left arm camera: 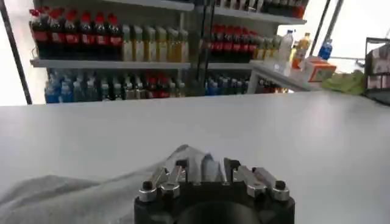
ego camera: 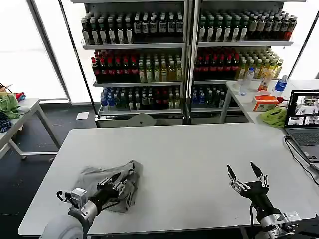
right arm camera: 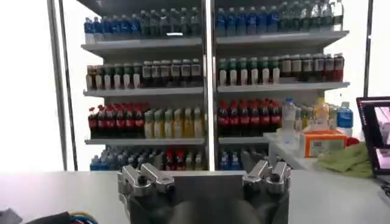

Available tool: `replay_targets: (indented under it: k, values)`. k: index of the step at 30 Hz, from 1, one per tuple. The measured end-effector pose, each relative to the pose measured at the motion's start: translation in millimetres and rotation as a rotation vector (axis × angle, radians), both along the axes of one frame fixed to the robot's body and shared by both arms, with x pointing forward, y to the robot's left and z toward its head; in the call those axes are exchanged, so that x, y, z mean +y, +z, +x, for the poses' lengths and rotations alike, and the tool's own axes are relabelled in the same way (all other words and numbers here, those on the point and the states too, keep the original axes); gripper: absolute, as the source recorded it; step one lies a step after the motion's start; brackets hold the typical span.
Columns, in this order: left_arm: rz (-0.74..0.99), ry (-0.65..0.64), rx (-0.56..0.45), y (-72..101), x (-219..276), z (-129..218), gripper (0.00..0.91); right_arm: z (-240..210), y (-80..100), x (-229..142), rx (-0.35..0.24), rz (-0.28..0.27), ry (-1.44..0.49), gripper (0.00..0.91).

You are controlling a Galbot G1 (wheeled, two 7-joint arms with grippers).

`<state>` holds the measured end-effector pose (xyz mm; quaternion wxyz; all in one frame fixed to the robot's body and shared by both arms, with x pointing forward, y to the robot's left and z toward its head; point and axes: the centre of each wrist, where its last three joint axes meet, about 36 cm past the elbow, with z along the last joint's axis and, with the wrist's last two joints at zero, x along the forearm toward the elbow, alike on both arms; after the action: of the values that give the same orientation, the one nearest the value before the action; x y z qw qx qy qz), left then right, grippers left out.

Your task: Fold and organize the clothes.

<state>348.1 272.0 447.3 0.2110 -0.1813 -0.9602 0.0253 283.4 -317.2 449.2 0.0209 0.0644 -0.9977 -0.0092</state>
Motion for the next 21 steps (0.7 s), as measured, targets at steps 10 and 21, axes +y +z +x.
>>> replay_targets:
  k: [10,21]
  values:
    - [-0.043,0.082,-0.071,29.1,28.1,17.3,0.907,1.1,3.0,-0.5,-0.013,-0.002,0.015,0.907]
    - [0.008,0.246,-0.023,10.4,99.1,12.9,0.907,7.0,2.6,-1.2,-0.016,-0.006,0.027,0.907]
